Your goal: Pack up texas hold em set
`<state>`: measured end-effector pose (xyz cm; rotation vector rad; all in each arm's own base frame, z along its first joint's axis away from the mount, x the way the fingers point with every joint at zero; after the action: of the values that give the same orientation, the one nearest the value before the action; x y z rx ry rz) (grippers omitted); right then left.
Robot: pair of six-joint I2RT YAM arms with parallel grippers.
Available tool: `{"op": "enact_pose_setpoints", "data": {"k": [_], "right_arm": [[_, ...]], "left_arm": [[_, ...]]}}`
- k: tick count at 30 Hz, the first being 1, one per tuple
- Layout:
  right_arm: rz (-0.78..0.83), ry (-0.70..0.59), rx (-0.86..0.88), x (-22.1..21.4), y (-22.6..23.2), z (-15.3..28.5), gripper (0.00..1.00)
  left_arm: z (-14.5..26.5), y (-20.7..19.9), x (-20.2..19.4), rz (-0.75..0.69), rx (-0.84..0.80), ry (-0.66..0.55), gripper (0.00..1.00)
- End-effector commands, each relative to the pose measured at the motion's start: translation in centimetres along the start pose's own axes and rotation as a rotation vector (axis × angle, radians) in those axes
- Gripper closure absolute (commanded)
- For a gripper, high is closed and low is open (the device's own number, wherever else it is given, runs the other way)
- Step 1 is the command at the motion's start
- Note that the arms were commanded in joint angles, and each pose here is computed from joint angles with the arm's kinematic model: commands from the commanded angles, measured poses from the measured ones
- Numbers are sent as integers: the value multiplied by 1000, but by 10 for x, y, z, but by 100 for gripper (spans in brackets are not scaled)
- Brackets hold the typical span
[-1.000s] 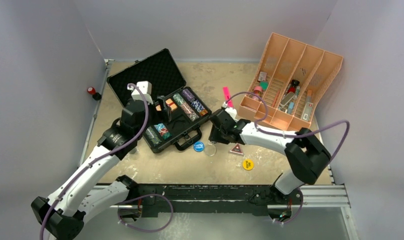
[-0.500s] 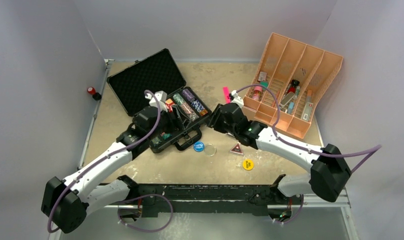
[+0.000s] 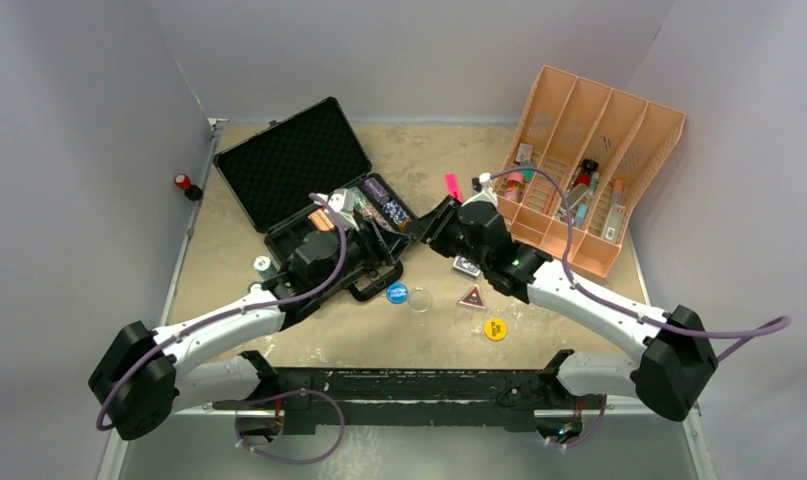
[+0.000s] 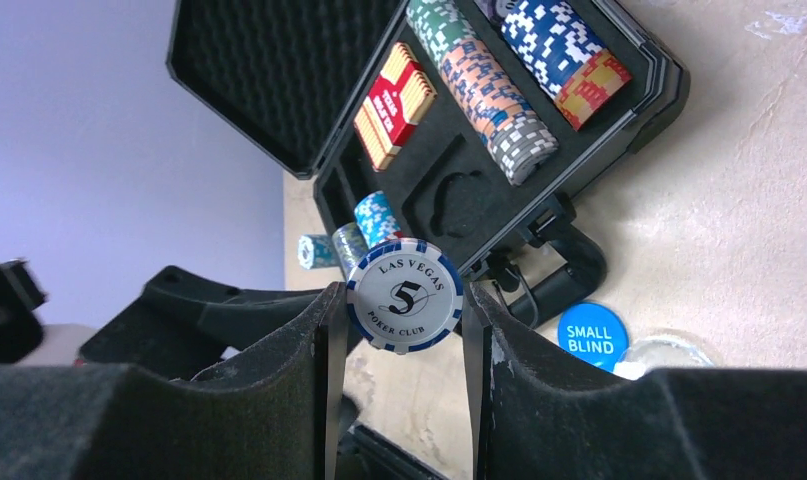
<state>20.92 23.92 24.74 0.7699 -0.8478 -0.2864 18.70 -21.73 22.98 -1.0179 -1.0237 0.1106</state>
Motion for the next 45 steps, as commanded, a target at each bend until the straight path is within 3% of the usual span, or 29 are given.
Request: {"op": "enact_pose_setpoints", "data": {"k": [1,5,17,22,25,27,28,30,33,39,42,45], "right_arm": [[-83,-38,97,12,14,13,63],[-98,-40,109,14,15,15,63],[-141,-4,154,12,15,12,63],[-164,26,177,10,16,7,63],[-160,41,177,9,13,3,63],[-148,40,176,11,10,2,59],[-136,32,174,14,8,2,52],[-105,-1,173,23,4,5,32],[-71,-79,156,42,-7,15,23],[27,-214,109,61,-18,41,22],[46,-225,96,58,-25,48,22],[55,-227,87,54,-31,53,22]], "left_arm": [[-12,-14,10,-15,-77,-89,45],[-14,-11,9,-22,-51,-108,54],[-19,-13,9,-6,-102,-140,59],[-23,-13,11,-23,-101,-164,80],[-24,-12,13,-53,-79,-175,98],[-24,-10,15,-82,-49,-174,100],[-24,-11,17,-99,-29,-171,100],[-23,-8,21,-165,36,-162,100],[-20,-4,27,-276,139,-128,100],[-15,-4,49,-568,278,-45,100],[-19,-12,56,-792,188,47,100],[-26,-16,73,-914,225,16,100]]}}
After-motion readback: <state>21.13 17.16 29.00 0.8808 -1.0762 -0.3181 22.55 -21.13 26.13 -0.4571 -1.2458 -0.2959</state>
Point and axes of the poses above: each gripper's point midway between its finger pads, its own z axis back along the fingers, its own y axis along the line the jaws close on, x = y × z, the point moved 10 cm from there along z, back along the fingers, and after that the axes turned 6 degrees about z, right-handed, at the moved point
